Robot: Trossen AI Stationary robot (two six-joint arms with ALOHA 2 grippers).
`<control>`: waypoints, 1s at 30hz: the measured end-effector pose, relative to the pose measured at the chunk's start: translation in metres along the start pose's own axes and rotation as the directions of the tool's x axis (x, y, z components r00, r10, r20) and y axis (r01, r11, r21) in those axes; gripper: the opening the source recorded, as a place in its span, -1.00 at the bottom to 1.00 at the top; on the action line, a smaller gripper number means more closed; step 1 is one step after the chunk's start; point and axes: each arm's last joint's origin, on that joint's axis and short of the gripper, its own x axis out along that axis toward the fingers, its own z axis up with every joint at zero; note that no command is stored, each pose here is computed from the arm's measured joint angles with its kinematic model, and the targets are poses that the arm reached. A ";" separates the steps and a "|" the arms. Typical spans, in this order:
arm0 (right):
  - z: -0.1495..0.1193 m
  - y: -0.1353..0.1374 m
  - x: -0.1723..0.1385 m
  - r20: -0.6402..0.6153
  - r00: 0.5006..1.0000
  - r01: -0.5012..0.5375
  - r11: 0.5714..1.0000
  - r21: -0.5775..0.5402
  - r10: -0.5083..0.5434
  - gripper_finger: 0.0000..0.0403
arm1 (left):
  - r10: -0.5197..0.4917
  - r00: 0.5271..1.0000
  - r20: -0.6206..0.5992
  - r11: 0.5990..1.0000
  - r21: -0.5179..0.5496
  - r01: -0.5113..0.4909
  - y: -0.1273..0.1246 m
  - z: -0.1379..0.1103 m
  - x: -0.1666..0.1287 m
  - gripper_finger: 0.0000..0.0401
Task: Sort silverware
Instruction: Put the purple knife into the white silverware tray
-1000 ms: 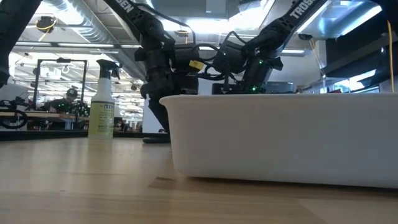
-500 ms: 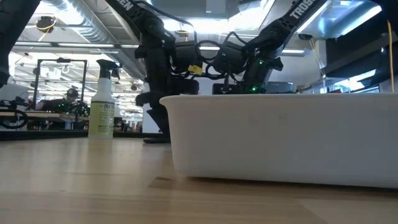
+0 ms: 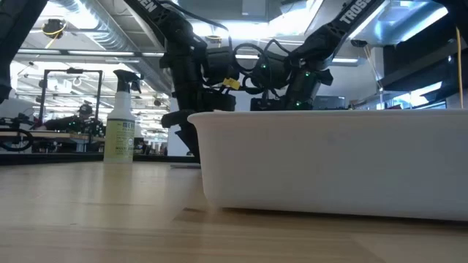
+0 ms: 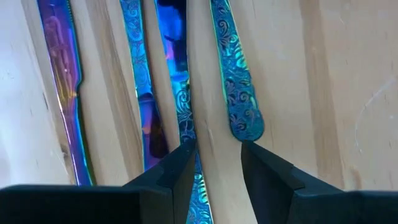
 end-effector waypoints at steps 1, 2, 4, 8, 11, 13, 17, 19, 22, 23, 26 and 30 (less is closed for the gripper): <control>0.000 0.000 0.000 0.000 1.000 0.000 1.000 0.000 0.000 -1.00 | 0.000 1.000 -0.001 1.000 0.000 0.000 0.000 0.000 0.000 -0.42; 0.000 0.000 0.000 0.000 1.000 0.000 1.000 0.000 0.000 -1.00 | -0.001 1.000 -0.001 1.000 0.000 0.001 0.000 0.000 0.000 -0.42; 0.000 0.000 0.000 0.000 1.000 0.000 1.000 0.000 0.000 -1.00 | -0.001 1.000 -0.001 1.000 0.001 0.001 0.000 0.000 0.000 -0.42; 0.000 0.000 0.000 -0.001 1.000 -0.001 1.000 0.000 0.001 -1.00 | 0.025 1.000 -0.016 1.000 0.001 -0.025 0.001 0.000 0.000 -0.42; 0.000 0.000 0.000 -0.001 1.000 -0.001 1.000 -0.001 0.001 -1.00 | 0.053 0.998 -0.033 0.999 0.002 -0.053 0.001 -0.001 0.000 -0.42; 0.000 0.000 -0.001 -0.001 1.000 -0.001 1.000 -0.001 0.001 -1.00 | 0.054 0.998 -0.033 0.999 0.002 -0.054 0.002 -0.001 0.000 -0.42; 0.001 0.001 -0.006 0.000 1.000 -0.001 1.000 -0.002 0.001 -1.00 | 0.056 0.998 -0.030 0.998 0.001 -0.056 0.002 -0.001 0.000 -0.42; 0.001 0.001 -0.006 0.001 1.000 -0.001 1.000 -0.002 0.001 -1.00 | 0.058 0.998 -0.025 0.998 0.001 -0.058 0.002 -0.001 0.000 -0.42; 0.002 0.001 -0.007 -0.005 1.000 -0.003 1.000 -0.002 0.003 -1.00 | 0.061 0.998 -0.020 0.998 -0.001 -0.061 0.001 -0.002 0.003 -0.42; 0.004 0.001 -0.008 0.000 1.000 -0.002 1.000 -0.003 0.002 -1.00 | 0.059 0.998 -0.023 0.998 0.000 -0.059 0.000 -0.003 0.004 -0.42; 0.012 0.000 -0.013 0.004 1.000 -0.001 1.000 -0.006 0.001 -1.00 | 0.053 0.998 -0.035 0.999 0.001 -0.053 -0.002 -0.006 0.006 -0.42; 0.020 -0.002 -0.019 0.031 0.999 0.006 1.000 -0.013 -0.006 -1.00 | 0.067 0.996 -0.054 0.998 0.000 -0.067 -0.002 -0.008 0.007 -0.42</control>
